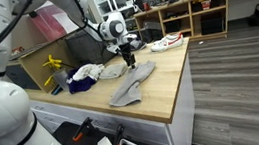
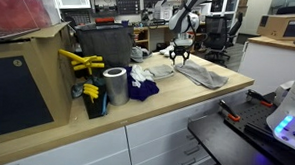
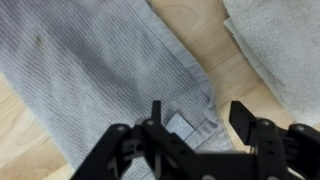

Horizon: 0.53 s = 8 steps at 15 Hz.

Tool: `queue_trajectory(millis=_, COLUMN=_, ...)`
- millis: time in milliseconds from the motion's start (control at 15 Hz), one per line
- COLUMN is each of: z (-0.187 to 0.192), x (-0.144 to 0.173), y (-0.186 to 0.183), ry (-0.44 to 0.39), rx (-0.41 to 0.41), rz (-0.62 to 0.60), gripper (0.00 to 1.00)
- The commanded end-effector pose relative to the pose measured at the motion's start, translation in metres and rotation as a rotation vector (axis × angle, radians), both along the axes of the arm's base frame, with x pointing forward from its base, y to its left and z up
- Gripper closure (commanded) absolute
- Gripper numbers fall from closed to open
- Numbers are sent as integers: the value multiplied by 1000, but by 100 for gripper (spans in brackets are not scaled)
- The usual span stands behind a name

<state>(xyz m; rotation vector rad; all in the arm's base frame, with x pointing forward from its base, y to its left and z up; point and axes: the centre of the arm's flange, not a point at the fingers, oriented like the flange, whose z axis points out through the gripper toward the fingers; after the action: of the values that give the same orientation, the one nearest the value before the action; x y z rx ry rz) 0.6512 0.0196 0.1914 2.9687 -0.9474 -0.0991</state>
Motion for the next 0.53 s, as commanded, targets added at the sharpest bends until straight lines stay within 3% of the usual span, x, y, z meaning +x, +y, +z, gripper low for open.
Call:
queue_trajectory(millis=0, z=1, x=-6, y=-5, ry=11, rx=-1, rz=28, gripper=58)
queue_trajectory(millis=333, z=-3, x=-7, y=-6, ry=6, rx=1, rz=47, gripper=97)
queue_trajectory(millis=467, z=1, x=-7, y=-5, ry=-2, rx=4, rz=62, gripper=100)
